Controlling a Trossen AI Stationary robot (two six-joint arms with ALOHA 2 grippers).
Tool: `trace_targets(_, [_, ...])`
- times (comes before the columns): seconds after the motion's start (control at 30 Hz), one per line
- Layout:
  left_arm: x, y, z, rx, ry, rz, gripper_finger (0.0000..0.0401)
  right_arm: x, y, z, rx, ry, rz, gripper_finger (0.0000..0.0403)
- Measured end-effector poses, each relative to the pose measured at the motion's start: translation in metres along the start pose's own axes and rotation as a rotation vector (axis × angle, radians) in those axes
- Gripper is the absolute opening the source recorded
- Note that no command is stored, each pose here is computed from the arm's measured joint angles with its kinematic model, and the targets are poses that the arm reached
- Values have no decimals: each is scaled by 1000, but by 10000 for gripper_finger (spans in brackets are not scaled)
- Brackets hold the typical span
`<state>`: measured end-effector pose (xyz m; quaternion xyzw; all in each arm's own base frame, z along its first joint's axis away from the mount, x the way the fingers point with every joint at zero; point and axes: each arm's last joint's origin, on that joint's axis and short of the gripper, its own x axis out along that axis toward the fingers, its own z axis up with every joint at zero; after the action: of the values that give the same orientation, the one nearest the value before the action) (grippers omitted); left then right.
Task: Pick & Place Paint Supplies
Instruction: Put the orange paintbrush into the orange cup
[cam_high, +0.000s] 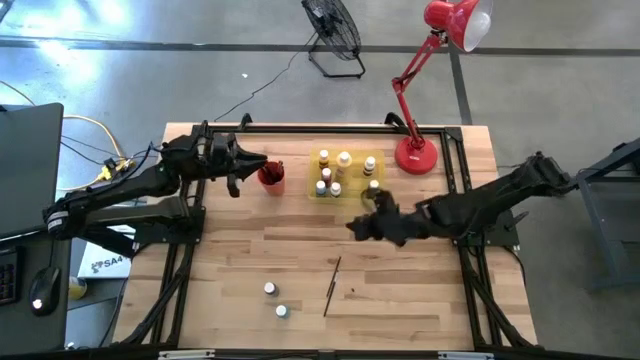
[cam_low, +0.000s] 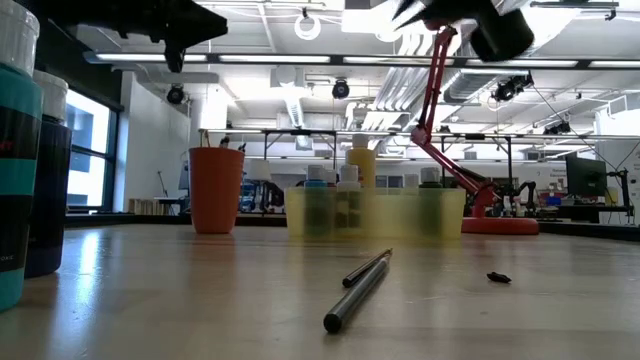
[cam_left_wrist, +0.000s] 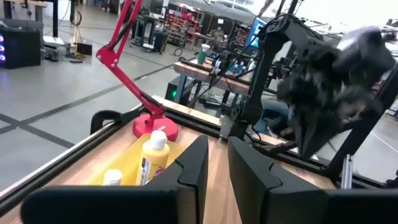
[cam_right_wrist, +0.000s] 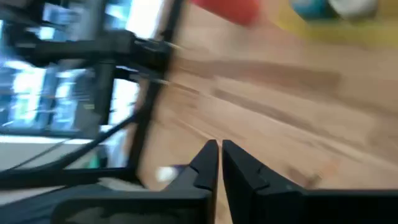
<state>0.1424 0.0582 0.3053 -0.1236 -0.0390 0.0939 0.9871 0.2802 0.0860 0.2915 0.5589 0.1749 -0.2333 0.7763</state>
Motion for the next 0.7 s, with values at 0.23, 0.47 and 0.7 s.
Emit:
trace_targets(0.23, [0,0,0,0,1,-1,56,50,-20,-29,63,84,-132,8])
trace_targets(0.47, [0,0,0,-3,1,-2,56,86,-13,-38,5,299,47,9])
trace_targets(0.7, [0,0,0,-28,7,-1,56,95,-2,-34,-16,253,202,5])
